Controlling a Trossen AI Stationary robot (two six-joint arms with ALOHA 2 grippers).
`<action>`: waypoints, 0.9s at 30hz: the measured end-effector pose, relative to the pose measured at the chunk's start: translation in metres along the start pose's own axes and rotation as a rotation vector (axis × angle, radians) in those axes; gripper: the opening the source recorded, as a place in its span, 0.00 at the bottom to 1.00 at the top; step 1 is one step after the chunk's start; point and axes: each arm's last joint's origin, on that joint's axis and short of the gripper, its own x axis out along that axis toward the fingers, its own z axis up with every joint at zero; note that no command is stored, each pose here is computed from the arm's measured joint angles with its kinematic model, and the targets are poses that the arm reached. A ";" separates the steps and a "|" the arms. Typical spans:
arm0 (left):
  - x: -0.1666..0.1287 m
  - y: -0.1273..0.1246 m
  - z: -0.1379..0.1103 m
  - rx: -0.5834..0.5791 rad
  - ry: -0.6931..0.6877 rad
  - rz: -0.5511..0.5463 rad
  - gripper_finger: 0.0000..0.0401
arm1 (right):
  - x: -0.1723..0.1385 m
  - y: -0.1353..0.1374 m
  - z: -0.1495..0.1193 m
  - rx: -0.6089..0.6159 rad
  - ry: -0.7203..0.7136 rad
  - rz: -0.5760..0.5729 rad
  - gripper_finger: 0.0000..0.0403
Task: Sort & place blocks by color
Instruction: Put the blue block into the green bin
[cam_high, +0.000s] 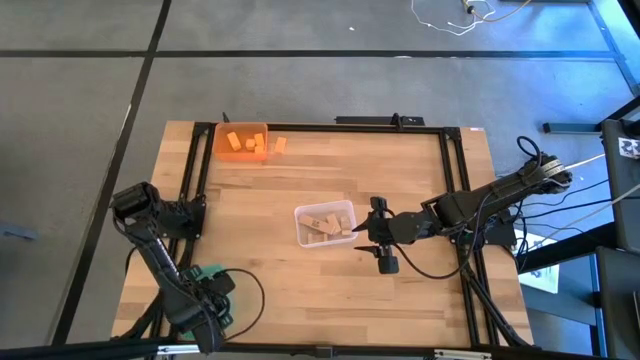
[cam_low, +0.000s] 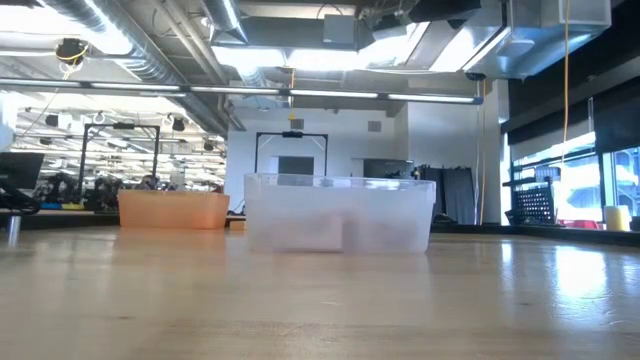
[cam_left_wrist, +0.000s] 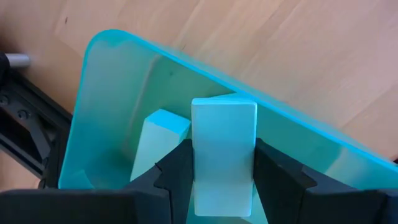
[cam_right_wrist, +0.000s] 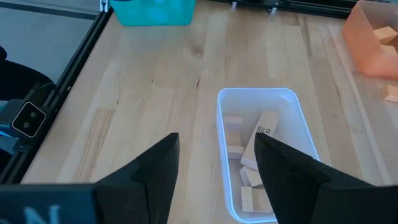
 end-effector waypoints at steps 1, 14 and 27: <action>0.000 0.000 0.001 -0.003 0.004 0.002 0.36 | 0.000 0.000 0.000 0.000 0.000 0.000 0.52; 0.002 0.001 0.000 0.021 0.032 0.011 0.39 | 0.000 0.000 0.000 0.000 0.000 0.000 0.52; 0.022 0.015 0.000 -0.036 0.060 0.112 0.43 | 0.000 0.000 0.000 0.000 0.000 0.000 0.52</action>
